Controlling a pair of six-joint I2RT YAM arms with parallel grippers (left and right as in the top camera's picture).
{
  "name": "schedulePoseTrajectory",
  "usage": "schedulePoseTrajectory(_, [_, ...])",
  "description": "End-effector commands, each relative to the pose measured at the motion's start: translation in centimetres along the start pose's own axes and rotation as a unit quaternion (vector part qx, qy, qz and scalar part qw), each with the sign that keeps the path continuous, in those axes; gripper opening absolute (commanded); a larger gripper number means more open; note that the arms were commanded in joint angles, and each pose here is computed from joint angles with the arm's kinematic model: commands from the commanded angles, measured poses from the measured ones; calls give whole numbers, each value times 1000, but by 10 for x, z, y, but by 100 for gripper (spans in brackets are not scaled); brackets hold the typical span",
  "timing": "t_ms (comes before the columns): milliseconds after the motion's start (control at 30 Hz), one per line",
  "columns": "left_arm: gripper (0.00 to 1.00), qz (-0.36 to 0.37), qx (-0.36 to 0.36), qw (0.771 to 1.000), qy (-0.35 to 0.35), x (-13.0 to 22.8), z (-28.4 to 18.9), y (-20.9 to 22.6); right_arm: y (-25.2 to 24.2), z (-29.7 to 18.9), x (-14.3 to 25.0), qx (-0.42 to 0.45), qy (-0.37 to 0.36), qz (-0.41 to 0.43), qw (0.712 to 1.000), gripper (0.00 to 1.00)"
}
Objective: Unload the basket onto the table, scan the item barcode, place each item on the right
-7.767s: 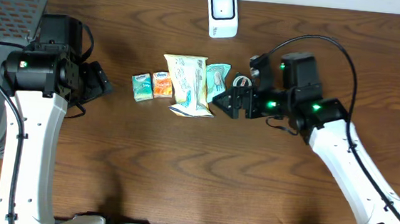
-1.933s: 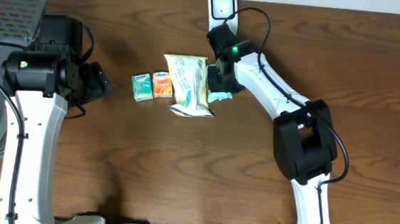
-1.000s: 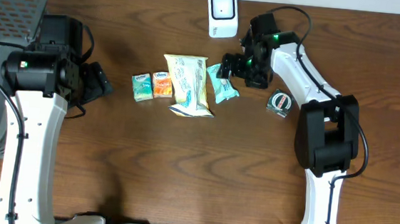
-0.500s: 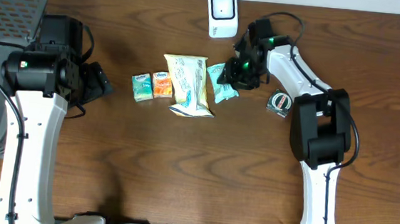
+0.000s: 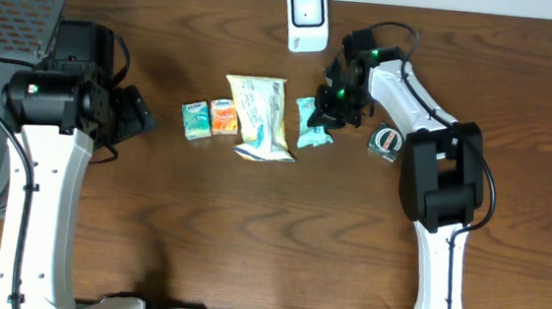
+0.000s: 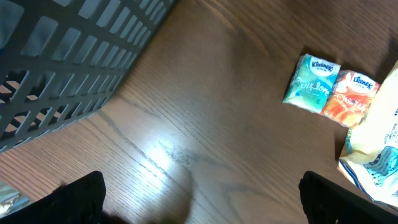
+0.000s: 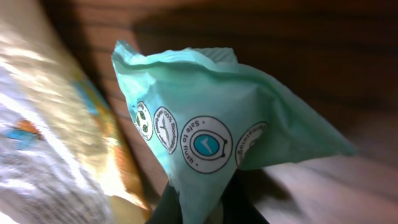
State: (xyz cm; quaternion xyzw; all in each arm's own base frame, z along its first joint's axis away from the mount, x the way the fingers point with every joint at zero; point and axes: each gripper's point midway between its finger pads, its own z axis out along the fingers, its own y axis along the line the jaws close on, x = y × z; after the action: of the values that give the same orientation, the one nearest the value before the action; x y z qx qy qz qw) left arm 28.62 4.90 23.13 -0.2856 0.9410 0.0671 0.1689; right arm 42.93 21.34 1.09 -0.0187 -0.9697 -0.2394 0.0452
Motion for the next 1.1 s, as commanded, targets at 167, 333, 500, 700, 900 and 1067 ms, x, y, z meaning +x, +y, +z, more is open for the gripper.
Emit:
schedulePoseTrajectory(167, [98,-6,-7,1000,1,-1,2,3,-59,-78,-4,312,-107,63,942,1])
schedulePoseTrajectory(333, [98,-6,-7,1000,1,-1,2,3,-68,-84,0,415,-153,62,895,1])
schedulePoseTrajectory(500, [98,-6,-7,1000,1,-1,2,3,-62,-78,4,475,-189,35,859,1])
schedulePoseTrajectory(700, [98,-6,-7,1000,1,-1,2,3,-46,-60,11,492,-205,-6,846,1])
schedulePoseTrajectory(900, [98,-6,-7,1000,1,-1,2,3,-38,-33,26,496,-199,-38,844,13])
schedulePoseTrajectory(1067, [98,-6,-7,1000,1,-1,2,3,-32,-26,33,496,-192,-50,845,24])
